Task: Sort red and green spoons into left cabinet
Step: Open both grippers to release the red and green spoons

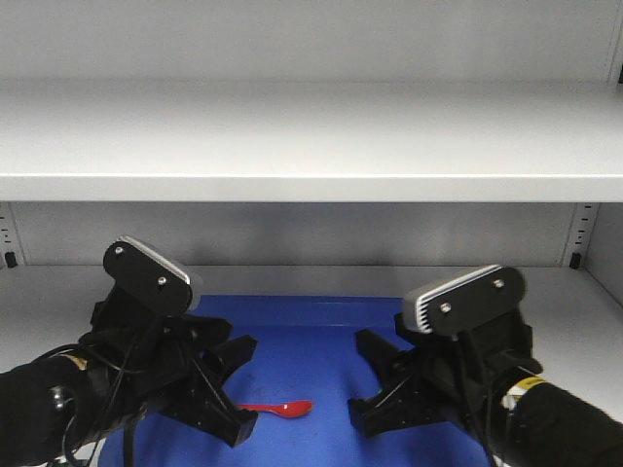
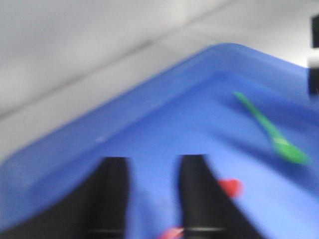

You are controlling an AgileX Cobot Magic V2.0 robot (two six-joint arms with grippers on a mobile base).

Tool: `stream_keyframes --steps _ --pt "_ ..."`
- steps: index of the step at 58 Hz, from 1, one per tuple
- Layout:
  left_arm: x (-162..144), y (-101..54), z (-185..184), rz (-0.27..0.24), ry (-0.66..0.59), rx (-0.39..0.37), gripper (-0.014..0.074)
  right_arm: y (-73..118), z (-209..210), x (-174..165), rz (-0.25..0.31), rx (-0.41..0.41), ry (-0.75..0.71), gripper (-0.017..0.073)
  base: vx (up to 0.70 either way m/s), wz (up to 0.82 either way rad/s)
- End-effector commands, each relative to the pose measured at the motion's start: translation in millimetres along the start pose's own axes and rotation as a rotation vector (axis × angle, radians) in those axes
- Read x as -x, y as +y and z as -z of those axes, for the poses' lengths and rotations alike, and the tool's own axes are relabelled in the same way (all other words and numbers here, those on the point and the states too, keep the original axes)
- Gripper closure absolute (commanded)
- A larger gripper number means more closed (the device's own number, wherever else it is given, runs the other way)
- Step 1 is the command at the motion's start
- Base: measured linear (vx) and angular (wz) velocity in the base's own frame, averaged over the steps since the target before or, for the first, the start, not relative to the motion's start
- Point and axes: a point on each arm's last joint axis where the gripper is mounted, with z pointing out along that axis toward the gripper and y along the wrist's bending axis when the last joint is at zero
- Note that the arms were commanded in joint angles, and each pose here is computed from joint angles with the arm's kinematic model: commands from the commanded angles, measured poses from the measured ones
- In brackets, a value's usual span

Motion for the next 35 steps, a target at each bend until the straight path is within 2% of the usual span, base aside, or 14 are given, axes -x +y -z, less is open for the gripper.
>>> stream_keyframes --steps 1,4,11,14,24,35 --pt "24 -0.6 22 0.041 -0.089 -0.010 0.0603 -5.2 19 27 -0.018 -0.014 -0.096 0.0482 0.00 0.00" --pt "26 -2.4 28 0.034 -0.087 -0.029 0.0603 -3.5 26 29 -0.012 0.013 -0.082 0.0575 0.00 0.00" --pt "30 -7.1 45 0.022 -0.086 -0.076 0.0594 -0.6 46 31 0.001 0.070 -0.067 0.0564 0.00 0.00" --pt "31 -7.7 52 0.038 -0.099 -0.079 0.0594 -1.5 56 30 -0.011 0.071 -0.077 0.0562 0.00 0.00" --pt "13 -7.3 74 0.102 -0.123 -0.049 0.0594 -7.5 88 17 -0.075 0.040 -0.133 0.0562 0.00 0.00" --pt "-13 -7.3 91 0.113 -0.129 -0.016 0.0594 -9.8 109 5 -0.098 0.037 -0.160 0.0562 0.00 0.00"
